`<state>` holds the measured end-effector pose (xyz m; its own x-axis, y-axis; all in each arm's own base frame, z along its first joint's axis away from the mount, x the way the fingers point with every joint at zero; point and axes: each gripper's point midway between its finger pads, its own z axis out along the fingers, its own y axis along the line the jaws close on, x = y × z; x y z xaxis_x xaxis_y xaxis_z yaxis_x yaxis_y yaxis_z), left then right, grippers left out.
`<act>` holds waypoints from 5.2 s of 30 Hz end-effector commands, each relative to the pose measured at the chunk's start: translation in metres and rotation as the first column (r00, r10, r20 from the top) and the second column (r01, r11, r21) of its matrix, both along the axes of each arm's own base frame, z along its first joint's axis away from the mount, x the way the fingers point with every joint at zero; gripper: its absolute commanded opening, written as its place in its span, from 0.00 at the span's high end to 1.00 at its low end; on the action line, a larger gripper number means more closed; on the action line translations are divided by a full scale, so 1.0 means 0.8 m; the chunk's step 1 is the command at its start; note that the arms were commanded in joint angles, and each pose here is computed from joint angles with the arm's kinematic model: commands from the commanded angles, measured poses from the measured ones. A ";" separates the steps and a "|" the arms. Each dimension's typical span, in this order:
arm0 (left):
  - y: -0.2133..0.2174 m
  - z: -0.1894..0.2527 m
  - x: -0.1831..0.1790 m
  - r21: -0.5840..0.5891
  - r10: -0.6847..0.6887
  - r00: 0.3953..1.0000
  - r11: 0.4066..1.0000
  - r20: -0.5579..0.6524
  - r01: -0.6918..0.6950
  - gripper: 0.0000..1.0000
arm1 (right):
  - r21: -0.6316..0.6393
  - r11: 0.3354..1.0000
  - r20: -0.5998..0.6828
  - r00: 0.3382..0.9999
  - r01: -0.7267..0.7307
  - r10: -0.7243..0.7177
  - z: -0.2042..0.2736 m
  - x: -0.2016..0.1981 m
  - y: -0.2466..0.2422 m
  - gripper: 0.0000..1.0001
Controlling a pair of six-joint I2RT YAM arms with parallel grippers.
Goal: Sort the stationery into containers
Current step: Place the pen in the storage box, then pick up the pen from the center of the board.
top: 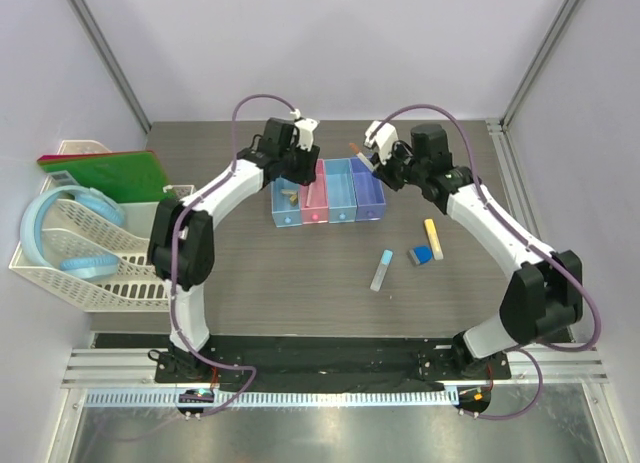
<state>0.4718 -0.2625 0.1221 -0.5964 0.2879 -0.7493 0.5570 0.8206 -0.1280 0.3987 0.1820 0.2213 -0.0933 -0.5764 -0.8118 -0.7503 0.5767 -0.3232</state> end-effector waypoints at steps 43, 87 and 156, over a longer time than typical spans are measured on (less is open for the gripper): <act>0.130 0.081 -0.225 0.237 -0.273 0.934 0.947 0.229 0.218 0.31 | 0.276 0.952 -0.314 0.924 -0.132 0.219 -0.098 0.048 0.188 0.35; -0.188 -0.115 -0.271 0.242 -0.605 0.757 0.718 -0.247 0.653 0.19 | -0.301 0.843 -0.452 0.712 0.445 -0.537 -0.219 -0.052 -0.208 0.19; -0.185 -0.255 -0.319 0.388 -0.362 0.796 0.727 -0.485 0.567 1.00 | 0.172 0.879 -0.037 0.895 0.444 -0.445 0.098 -0.054 -0.174 0.76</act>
<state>0.2614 -0.4670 0.0178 -0.4232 0.7608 -0.4920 0.8758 0.4827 -0.0069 0.3619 0.0387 0.2635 -0.3782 -0.3514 -0.8565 -0.4074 0.8939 -0.1869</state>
